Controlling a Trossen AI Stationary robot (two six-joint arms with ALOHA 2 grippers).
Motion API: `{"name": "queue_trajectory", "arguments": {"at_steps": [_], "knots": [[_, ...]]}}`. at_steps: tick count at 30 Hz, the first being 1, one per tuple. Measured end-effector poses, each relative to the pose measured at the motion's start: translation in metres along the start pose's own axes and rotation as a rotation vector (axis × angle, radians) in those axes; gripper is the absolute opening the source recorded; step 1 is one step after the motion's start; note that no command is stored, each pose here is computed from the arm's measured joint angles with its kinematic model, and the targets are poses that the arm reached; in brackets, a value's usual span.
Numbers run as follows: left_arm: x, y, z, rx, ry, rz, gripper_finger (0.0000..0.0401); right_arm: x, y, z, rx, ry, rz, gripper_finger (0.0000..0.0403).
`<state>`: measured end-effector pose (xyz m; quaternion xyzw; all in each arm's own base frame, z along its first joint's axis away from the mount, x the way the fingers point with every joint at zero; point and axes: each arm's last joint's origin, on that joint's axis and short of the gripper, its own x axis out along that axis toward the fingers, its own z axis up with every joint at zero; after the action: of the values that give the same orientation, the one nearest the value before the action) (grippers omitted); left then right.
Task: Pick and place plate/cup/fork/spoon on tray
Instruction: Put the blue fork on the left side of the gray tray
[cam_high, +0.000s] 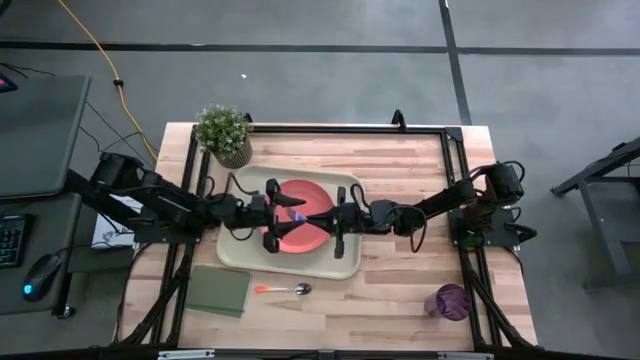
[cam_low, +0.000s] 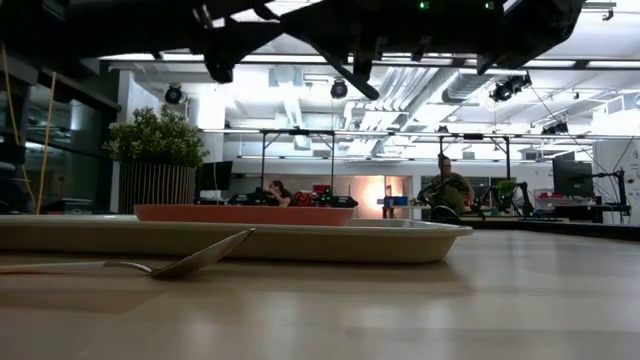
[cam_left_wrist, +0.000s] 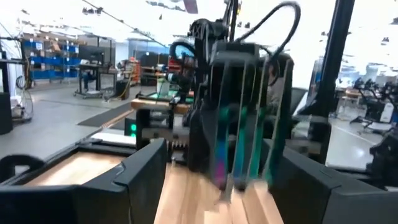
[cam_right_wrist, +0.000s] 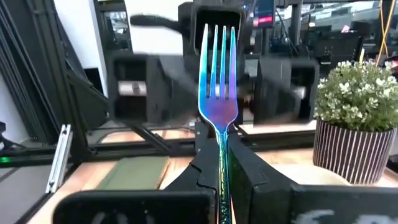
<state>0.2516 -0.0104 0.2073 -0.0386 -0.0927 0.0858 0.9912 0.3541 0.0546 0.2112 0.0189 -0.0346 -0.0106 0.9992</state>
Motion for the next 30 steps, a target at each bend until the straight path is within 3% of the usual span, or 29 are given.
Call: {"name": "queue_trajectory", "arguments": {"at_steps": [5,17,25,30], "knots": [[0.0009,-0.0004,0.0049,0.011,-0.02,0.0,0.0222,-0.0002,-0.0006,-0.0012,-0.002,0.009,-0.019,0.0],[-0.0017,-0.0049,0.0095,0.003,-0.029,-0.019,0.0069,-0.0004,-0.0006,0.0012,-0.004,-0.019,-0.018,0.0],[-0.0017,-0.0048,0.0093,0.004,-0.027,-0.014,0.0071,-0.0005,-0.0006,0.0012,-0.005,-0.019,-0.019,0.0001],[-0.0017,-0.0042,0.0091,0.005,-0.026,0.004,0.0063,-0.0005,-0.0008,0.0012,-0.004,-0.018,-0.017,0.0023]]}}
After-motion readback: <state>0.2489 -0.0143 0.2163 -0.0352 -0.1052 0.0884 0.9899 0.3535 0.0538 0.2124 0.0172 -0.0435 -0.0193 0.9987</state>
